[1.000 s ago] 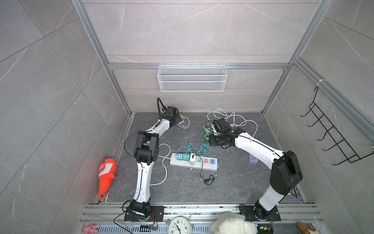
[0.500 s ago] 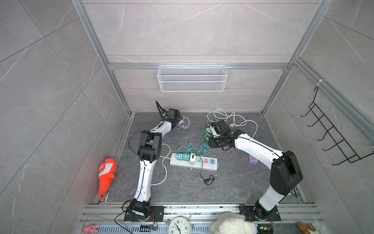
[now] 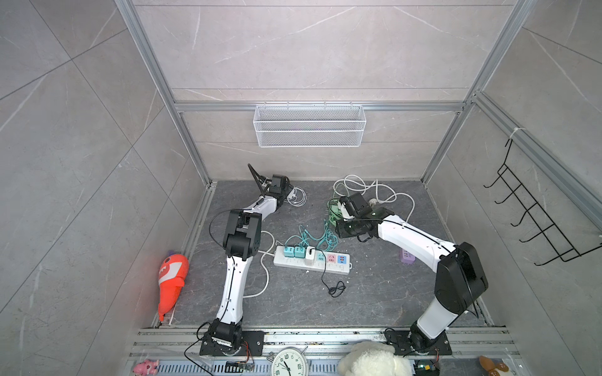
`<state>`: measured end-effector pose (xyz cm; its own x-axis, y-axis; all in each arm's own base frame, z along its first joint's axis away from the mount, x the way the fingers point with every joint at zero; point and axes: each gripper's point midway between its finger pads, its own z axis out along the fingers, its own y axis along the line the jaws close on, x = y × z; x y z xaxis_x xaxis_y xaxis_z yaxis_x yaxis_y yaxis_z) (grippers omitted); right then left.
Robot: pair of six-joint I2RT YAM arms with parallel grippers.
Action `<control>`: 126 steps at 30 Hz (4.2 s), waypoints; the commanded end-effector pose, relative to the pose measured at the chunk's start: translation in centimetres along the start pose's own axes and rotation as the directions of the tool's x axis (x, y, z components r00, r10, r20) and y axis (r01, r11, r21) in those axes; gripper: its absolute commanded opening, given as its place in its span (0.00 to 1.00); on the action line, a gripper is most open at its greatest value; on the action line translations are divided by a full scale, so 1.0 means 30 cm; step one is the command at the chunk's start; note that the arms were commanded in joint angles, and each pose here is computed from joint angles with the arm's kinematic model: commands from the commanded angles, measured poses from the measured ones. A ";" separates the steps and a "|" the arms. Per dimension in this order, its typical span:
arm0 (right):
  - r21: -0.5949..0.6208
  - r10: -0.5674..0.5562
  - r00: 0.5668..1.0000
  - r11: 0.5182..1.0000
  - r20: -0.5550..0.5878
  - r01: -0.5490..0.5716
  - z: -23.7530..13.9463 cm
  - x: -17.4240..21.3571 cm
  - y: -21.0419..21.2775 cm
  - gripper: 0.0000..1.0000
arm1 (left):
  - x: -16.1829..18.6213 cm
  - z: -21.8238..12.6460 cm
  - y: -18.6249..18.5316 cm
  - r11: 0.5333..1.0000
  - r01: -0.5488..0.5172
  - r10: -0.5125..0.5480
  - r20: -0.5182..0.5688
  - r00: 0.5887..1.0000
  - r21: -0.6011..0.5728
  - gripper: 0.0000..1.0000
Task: Insert the plug
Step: 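Lower the left gripper over the coiled white chargers near the wall, then grasp the square white charger with the left gripper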
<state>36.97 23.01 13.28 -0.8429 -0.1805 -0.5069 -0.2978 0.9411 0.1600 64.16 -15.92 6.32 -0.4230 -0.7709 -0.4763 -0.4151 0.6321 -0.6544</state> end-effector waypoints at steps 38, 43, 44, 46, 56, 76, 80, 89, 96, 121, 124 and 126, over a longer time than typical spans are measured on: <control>-0.022 0.026 0.998 0.999 0.048 -0.025 -0.021 0.019 -0.027 0.40 | 0.181 -0.336 0.107 1.000 -0.005 0.008 -0.195 0.981 0.016 0.56; -0.031 0.028 0.999 0.999 0.046 -0.026 -0.024 0.023 -0.022 0.40 | 0.184 -0.380 0.093 1.000 0.004 0.002 -0.196 0.981 0.031 0.66; -0.032 0.029 0.999 0.999 0.046 -0.027 -0.025 0.023 -0.022 0.40 | 0.187 -0.387 0.086 0.999 0.000 0.007 -0.197 0.980 0.036 0.67; -0.030 0.029 0.998 0.999 0.049 -0.027 -0.031 0.024 -0.024 0.40 | 0.189 -0.403 0.072 0.999 -0.012 0.021 -0.193 0.981 0.045 0.67; -0.011 0.027 0.997 1.000 0.067 -0.026 -0.058 0.027 -0.042 0.41 | 0.206 -0.485 -0.003 0.909 -0.407 0.416 -0.233 0.879 0.086 0.69; -0.016 0.048 0.995 0.999 0.084 -0.046 -0.083 0.057 -0.061 0.41 | 0.291 -0.593 0.074 0.000 -0.926 0.987 -0.150 -0.061 0.378 0.78; -0.002 0.047 0.995 0.999 0.094 -0.047 -0.099 0.066 -0.074 0.42 | 0.289 -0.549 0.051 -0.081 -0.924 0.988 -0.095 -0.125 0.375 0.77; 0.012 0.057 0.994 0.998 0.090 -0.058 -0.100 0.085 -0.094 0.42 | 0.320 -0.466 0.100 -0.185 -0.890 0.956 -0.133 -0.262 0.417 0.72; 0.016 0.059 0.994 0.998 0.090 -0.061 -0.103 0.085 -0.100 0.42 | 0.324 -0.426 0.119 -0.217 -0.889 0.946 -0.137 -0.294 0.404 0.71; 0.007 0.059 0.995 0.998 0.083 -0.060 -0.086 0.062 -0.095 0.42 | 0.271 -0.309 0.093 -0.324 -0.909 0.925 -0.112 -0.362 0.261 0.69; 0.007 0.059 0.995 0.998 0.082 -0.060 -0.086 0.063 -0.095 0.42 | 0.292 -0.301 0.103 -0.320 -0.899 0.922 -0.121 -0.368 0.298 0.69; 0.011 0.059 0.995 0.998 0.083 -0.060 -0.089 0.065 -0.100 0.42 | 0.298 -0.293 0.111 -0.317 -0.896 0.920 -0.131 -0.370 0.310 0.69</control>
<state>34.69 19.19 13.89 -0.8173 -0.1143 -0.5648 -0.2556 0.9504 0.1775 51.45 -19.11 4.88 -0.3561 0.8705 -0.3398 0.7426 0.4843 0.4626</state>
